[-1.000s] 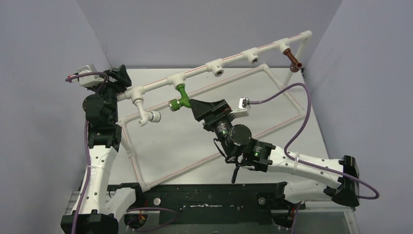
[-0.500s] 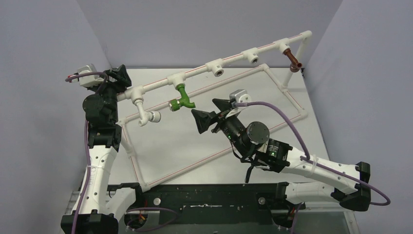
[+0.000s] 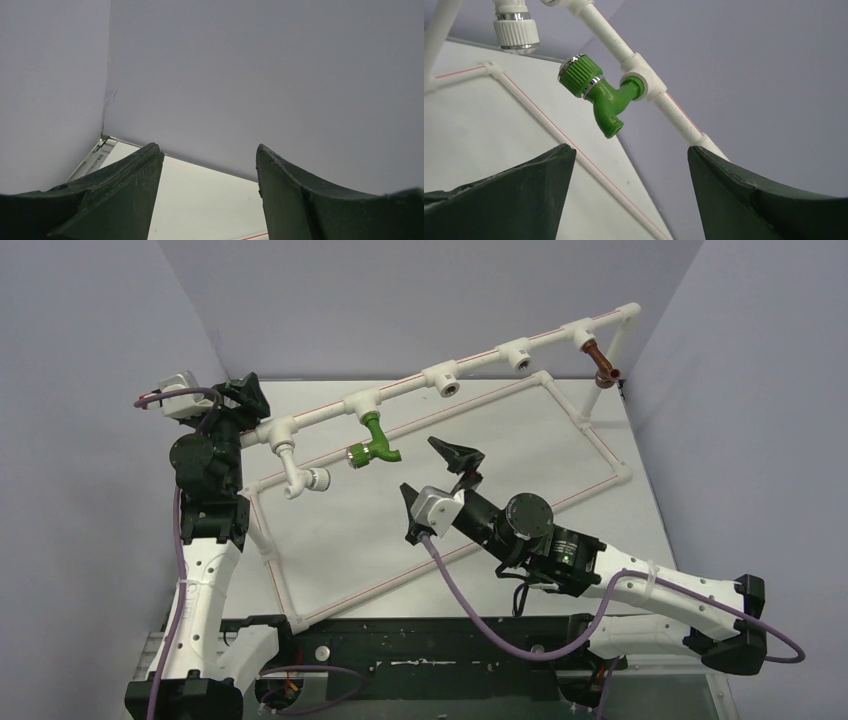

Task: Install the water faucets

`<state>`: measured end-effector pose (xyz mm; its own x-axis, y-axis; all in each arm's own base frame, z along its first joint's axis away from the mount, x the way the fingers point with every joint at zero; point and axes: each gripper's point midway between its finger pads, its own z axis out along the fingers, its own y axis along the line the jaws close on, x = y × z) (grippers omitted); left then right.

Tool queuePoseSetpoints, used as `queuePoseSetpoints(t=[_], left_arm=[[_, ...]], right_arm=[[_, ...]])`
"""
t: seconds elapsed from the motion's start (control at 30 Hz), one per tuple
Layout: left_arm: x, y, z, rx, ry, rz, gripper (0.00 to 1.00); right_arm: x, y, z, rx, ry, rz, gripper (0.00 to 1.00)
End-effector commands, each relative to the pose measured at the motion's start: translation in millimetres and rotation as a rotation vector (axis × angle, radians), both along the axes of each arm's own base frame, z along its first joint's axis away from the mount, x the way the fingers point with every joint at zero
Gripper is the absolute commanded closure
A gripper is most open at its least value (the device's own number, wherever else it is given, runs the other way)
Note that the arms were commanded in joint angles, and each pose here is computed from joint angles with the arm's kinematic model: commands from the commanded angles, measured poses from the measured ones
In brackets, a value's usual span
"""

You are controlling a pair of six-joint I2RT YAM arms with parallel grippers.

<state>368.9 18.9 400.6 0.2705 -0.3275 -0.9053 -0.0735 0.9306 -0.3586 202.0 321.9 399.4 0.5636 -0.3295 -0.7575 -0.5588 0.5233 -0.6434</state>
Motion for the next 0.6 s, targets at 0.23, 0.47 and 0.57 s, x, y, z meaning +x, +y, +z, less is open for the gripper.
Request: queuePoseSetpoints(t=[0.23, 0.47, 0.57], left_arm=[[-1, 9, -158, -0.021, 0.505, 0.024, 0.34], [-2, 10, -157, -0.021, 0.503, 0.024, 0.34], [-2, 9, -157, -0.022, 0.503, 0.022, 0.34]], right_arm=[[10, 20, 10, -0.369, -0.532, -0.117, 0.14], [22, 36, 11, -0.471, -0.691, -0.217, 0.14], [28, 42, 10, -0.501, -0.714, -0.247, 0.16]])
